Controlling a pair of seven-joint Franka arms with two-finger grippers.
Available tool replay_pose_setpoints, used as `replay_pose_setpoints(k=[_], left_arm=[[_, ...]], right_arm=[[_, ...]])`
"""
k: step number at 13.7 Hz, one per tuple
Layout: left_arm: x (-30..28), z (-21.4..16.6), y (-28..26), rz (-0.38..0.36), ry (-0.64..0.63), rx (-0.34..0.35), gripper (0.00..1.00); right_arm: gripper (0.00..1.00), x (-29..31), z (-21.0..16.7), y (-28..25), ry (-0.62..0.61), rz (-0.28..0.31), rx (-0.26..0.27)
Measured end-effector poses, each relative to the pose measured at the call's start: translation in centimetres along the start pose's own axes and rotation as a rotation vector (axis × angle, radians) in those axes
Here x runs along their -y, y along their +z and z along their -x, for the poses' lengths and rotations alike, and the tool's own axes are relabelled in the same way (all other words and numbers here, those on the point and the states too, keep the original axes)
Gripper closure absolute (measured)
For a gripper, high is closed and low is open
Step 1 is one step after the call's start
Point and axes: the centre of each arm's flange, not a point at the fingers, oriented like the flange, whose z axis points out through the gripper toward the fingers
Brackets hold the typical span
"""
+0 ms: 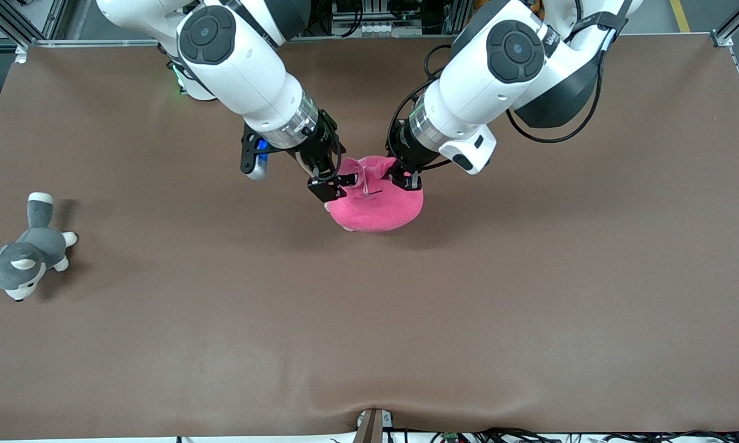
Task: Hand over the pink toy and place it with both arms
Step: 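Carry the flamingo toward the middle while the right gripper reaches it, then grasp the flamingo head with the right gripper and open the left gripper, then carry the flamingo beside the cat with the right gripper while the left withdraws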
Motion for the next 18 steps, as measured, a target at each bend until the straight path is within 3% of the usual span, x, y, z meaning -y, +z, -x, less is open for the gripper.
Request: replay_pose_setpoints(k=[6,8,10,15,17,18], left_arm=[[-0.1,0.1,-0.4,0.008,-0.002,0.006,0.89],[-0.3,0.0,-0.6,0.013,-0.005,0.009,0.89],[-0.7,-0.3,-0.9,0.019,-0.012,0.011,0.77],[-2.5,-1.7,-2.8,0.054,-0.029,0.019,0.24],[-4.5,-4.2,-4.3,0.066,-0.006,-0.017,0.04],[-5.7,-6.0,-5.2,0.060,0.024,-0.038,0.00]], right_arm=[[0.83,0.4,0.2,0.0,0.000,-0.031,0.017],[0.87,0.5,0.2,-0.1,0.000,-0.034,0.018],[0.90,0.5,0.2,-0.2,0.001,-0.037,0.019],[0.90,2.5,-2.4,-1.3,0.013,-0.060,0.011],[0.90,3.9,-5.4,-2.2,-0.022,-0.035,-0.018],[0.90,4.6,-7.3,-2.7,-0.054,-0.012,-0.037]])
